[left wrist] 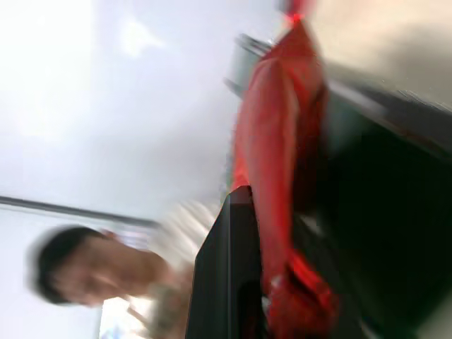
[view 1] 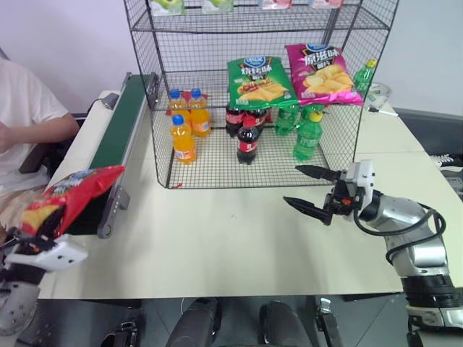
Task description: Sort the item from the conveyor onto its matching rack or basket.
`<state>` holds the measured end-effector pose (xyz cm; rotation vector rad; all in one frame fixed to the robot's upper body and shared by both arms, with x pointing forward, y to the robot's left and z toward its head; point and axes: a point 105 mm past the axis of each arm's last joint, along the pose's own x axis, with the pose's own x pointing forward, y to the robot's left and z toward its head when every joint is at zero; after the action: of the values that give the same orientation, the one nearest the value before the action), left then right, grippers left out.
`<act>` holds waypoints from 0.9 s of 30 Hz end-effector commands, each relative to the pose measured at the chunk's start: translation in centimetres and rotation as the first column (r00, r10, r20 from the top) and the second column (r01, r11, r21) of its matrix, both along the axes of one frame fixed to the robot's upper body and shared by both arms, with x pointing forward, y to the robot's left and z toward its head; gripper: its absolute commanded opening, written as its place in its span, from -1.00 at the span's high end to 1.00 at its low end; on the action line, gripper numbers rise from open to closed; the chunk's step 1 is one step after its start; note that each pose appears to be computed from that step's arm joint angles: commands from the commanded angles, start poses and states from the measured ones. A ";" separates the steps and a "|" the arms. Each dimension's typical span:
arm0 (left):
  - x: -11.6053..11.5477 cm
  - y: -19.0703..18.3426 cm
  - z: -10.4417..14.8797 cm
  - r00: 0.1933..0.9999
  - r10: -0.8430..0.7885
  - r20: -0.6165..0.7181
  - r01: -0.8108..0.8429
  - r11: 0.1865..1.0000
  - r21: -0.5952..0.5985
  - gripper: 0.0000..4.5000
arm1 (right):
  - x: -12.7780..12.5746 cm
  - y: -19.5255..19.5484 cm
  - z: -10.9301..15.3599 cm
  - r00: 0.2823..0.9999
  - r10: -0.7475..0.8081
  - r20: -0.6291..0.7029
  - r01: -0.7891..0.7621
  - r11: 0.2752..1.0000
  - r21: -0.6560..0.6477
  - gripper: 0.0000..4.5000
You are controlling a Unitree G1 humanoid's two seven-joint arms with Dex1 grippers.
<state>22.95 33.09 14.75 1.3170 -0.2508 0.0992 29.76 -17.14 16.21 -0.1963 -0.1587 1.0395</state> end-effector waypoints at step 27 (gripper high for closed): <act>11.5 -13.1 13.1 0.863 -0.316 0.394 0.290 0.949 0.127 0.97 | 0.5 -0.1 4.2 0.904 -0.319 0.284 0.269 0.942 0.203 -1.00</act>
<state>34.08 19.68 26.75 1.3002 -0.7919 0.0423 30.70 -17.63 18.79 -0.2095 -0.4153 0.6779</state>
